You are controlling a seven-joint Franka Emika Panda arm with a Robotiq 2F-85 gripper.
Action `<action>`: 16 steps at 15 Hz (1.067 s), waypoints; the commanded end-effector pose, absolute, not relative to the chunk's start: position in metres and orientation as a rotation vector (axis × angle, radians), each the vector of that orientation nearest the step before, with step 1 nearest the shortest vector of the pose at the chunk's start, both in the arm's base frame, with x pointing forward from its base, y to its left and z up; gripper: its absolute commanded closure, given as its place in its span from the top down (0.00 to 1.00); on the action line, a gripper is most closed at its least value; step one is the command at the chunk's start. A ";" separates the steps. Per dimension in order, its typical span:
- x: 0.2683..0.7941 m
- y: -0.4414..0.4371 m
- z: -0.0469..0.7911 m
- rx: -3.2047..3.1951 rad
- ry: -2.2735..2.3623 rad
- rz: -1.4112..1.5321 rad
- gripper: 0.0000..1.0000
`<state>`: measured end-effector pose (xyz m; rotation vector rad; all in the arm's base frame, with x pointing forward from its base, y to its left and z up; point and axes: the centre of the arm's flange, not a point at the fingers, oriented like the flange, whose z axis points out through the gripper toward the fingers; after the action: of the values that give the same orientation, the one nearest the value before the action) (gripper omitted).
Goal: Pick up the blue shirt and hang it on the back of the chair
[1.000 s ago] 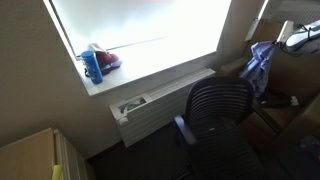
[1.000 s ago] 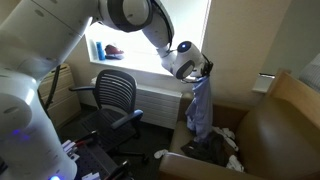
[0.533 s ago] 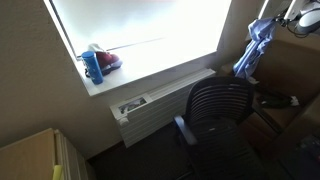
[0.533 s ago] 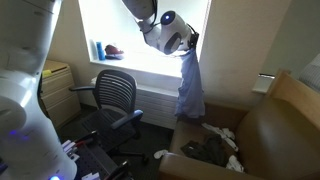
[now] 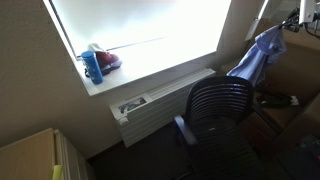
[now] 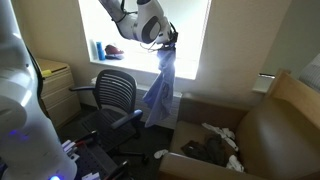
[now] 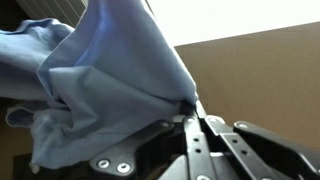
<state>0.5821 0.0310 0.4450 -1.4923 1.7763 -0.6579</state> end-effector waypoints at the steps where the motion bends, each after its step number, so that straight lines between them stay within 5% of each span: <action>1: 0.592 0.017 0.430 -1.465 1.790 -0.753 0.01; 6: 0.599 0.001 0.395 -1.503 1.520 -0.844 0.01; 16: 0.579 0.140 0.390 -1.707 0.966 -0.772 0.01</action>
<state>0.6223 0.1285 0.4503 -1.7279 1.1301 -0.7608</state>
